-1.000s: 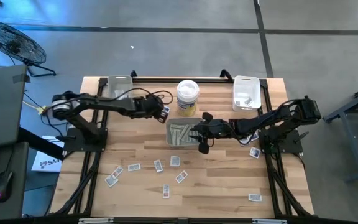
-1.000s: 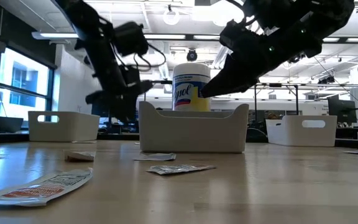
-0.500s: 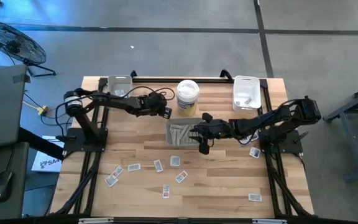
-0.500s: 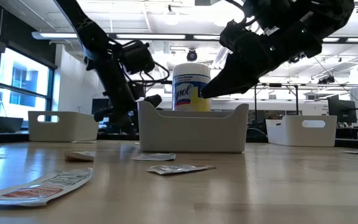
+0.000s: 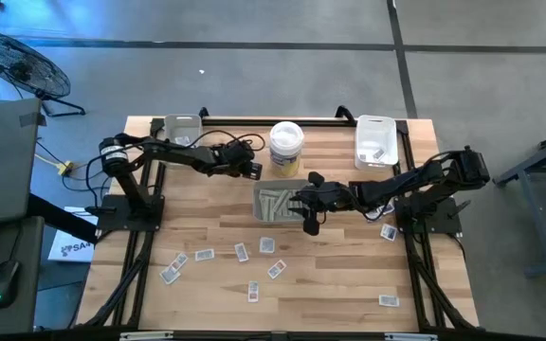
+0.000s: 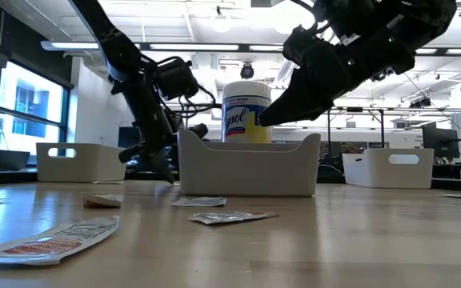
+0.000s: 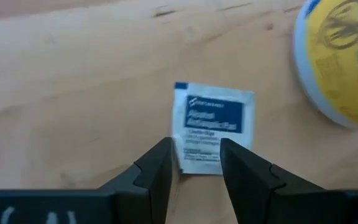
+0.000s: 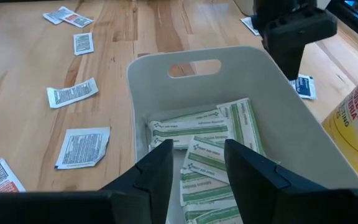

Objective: Pick & Place First Aid Supplies
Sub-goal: Put the alcohol pad into the top gray bin

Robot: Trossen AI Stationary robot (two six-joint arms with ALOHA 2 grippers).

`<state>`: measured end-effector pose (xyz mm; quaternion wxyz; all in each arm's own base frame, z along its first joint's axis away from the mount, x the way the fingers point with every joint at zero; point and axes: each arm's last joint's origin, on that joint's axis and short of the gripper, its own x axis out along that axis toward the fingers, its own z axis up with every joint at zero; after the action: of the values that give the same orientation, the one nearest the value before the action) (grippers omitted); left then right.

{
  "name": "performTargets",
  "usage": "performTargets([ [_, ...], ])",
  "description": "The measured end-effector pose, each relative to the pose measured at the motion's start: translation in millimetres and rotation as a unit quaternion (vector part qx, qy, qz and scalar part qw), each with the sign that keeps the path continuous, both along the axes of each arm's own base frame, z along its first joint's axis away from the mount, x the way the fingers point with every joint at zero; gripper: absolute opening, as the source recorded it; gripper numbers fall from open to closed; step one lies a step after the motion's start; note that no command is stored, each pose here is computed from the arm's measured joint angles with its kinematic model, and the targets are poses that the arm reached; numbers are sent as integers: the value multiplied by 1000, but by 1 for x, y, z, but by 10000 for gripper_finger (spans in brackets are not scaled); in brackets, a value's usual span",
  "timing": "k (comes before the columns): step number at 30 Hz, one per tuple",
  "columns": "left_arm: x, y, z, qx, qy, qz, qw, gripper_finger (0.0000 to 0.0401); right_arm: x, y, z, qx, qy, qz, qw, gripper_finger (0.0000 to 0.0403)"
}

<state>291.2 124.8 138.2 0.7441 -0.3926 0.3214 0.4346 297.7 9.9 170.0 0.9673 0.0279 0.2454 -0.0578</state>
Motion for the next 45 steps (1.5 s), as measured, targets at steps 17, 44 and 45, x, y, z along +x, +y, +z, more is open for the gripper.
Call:
performTargets([
  [17, 0, 2, -8, 22, 19, 32, 999, 20, 0, 0, 0, -1, 0, -1, 1000, 138],
  [44, -129, 7, 112, 129, 129, 182, 966, 0, -2, 0, -3, 0, 17, -6, 1000, 138],
  [45, -134, 10, 111, 123, 139, 192, 964, 0, -2, 0, -3, 0, 16, -6, 1000, 138],
])
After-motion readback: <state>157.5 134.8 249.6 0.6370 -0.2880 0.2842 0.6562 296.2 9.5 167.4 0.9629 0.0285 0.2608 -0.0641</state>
